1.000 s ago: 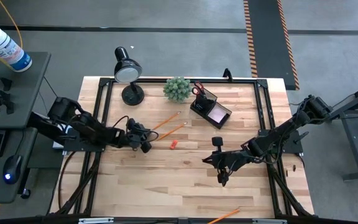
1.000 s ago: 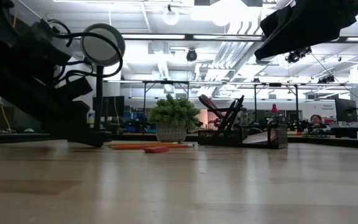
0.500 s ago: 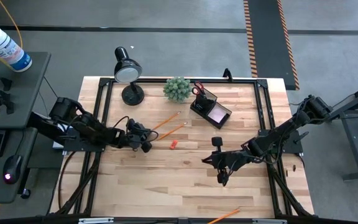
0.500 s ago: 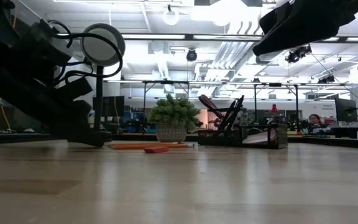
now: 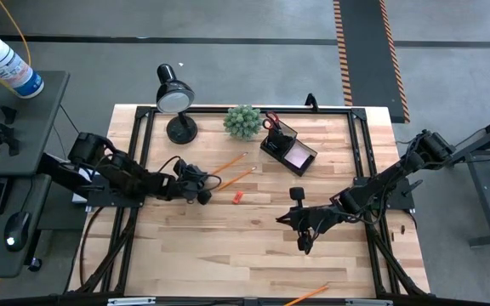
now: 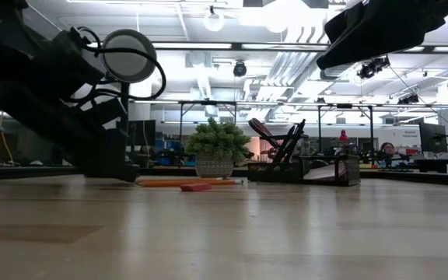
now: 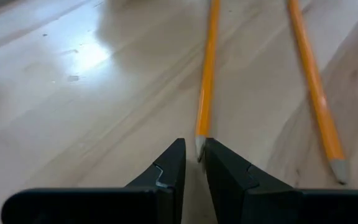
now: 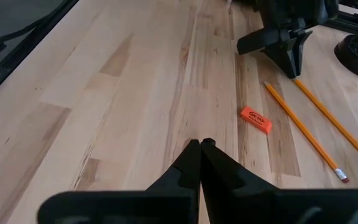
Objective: Pick and place office supplies into organizer
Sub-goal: Put the top left yellow pencil into the black desk organizer
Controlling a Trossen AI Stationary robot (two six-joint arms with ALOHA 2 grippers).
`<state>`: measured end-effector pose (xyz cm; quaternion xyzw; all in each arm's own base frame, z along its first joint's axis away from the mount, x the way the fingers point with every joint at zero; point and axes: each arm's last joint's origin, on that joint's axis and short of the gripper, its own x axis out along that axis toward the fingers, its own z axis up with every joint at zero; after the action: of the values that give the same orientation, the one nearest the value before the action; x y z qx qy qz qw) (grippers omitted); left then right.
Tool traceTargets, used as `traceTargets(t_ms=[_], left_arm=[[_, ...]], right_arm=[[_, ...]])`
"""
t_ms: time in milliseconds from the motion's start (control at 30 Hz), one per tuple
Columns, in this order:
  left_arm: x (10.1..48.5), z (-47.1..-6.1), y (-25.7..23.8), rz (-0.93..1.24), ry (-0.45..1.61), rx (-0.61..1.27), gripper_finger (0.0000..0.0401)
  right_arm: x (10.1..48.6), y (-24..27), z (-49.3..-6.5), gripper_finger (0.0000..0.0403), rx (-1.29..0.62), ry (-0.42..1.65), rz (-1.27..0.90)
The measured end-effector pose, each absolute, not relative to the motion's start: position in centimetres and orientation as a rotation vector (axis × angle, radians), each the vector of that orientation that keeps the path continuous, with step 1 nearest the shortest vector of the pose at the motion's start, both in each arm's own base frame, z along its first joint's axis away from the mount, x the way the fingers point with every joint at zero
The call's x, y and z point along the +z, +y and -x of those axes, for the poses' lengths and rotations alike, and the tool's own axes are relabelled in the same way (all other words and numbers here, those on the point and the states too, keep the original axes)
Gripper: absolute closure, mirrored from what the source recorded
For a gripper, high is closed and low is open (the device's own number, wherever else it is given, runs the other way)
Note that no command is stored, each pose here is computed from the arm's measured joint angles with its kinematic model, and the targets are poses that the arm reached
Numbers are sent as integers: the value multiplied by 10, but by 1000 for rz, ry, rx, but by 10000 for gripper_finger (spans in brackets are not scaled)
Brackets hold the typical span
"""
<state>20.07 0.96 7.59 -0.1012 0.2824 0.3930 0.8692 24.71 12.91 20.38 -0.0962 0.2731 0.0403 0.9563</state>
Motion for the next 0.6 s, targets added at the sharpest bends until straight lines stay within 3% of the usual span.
traceTargets(t_ms=[600], left_arm=[[71,-203,17,201,617,808,350]], right_arm=[[204,129,-247,402,88,555,202]])
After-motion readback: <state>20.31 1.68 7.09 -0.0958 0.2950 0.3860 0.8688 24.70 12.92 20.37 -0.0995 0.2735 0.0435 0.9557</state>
